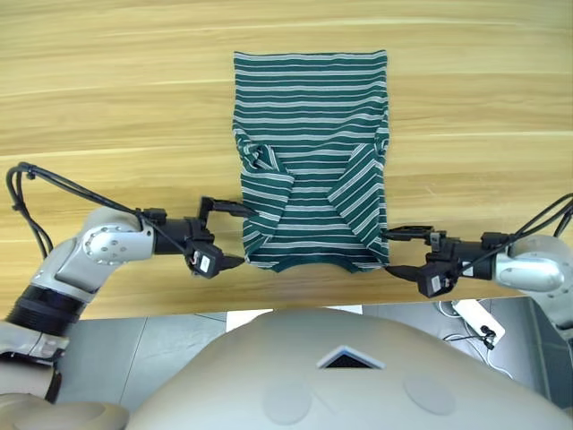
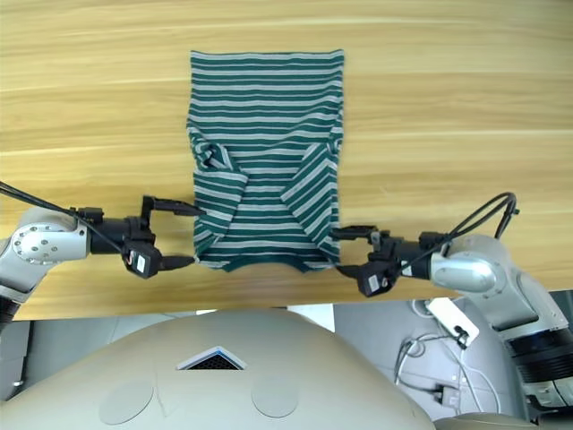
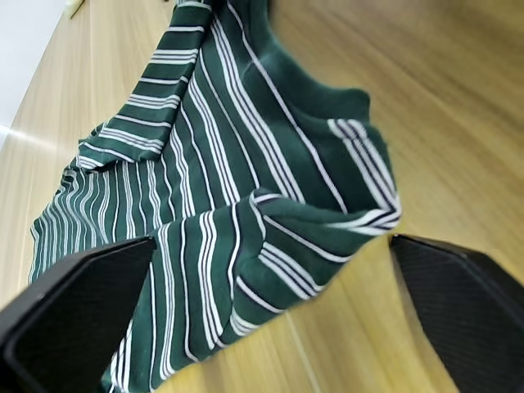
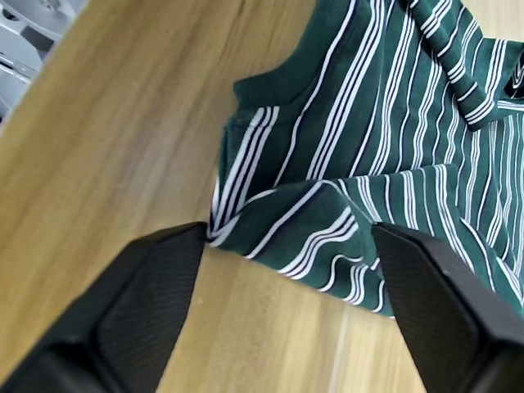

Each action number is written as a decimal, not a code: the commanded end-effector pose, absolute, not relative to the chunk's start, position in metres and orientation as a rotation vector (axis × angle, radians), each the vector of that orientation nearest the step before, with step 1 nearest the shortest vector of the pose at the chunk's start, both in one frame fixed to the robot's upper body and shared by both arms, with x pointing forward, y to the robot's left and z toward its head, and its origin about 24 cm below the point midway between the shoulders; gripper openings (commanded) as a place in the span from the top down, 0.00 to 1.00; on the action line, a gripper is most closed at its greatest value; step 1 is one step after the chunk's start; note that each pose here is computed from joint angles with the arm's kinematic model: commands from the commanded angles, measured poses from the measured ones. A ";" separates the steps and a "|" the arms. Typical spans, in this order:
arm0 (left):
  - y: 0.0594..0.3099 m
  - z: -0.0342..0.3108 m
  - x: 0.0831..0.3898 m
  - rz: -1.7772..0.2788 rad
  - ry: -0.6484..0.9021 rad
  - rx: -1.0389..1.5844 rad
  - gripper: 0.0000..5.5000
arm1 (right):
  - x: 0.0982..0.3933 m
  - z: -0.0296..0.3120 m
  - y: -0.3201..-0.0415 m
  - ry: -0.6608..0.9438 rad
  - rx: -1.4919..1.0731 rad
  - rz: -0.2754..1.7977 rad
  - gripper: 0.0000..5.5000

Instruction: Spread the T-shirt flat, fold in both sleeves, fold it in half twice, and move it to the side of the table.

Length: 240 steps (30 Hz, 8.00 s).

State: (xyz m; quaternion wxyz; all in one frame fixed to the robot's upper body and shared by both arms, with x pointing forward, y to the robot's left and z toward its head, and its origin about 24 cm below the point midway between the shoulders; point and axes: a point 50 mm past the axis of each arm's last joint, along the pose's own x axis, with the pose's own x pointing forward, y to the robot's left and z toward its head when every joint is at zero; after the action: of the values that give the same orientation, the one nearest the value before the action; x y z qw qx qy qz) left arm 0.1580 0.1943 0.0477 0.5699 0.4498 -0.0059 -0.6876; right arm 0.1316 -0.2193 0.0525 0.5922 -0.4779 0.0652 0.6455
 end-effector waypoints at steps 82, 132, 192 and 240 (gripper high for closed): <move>0.200 0.082 0.324 -0.876 -0.095 0.925 1.00 | 0.302 0.072 -0.196 0.010 -1.348 0.674 1.00; 0.235 0.092 0.378 -0.181 0.026 0.207 0.64 | 0.226 0.016 -0.223 0.279 -1.362 1.266 0.26; 0.181 0.105 0.343 -0.595 -0.402 0.399 0.64 | 0.365 0.095 -0.058 -0.242 -0.079 0.660 0.26; 0.134 0.015 0.205 -1.694 -0.113 1.245 0.35 | 0.136 0.032 -0.243 0.383 -1.242 1.329 0.56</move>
State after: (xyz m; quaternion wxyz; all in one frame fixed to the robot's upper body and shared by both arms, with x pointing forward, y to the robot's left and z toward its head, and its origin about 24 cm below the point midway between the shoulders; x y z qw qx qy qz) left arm 0.2110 0.1218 0.0329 0.5296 0.4930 -0.1035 -0.6825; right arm 0.1469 -0.2396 0.0516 0.6173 -0.5467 0.1128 0.5544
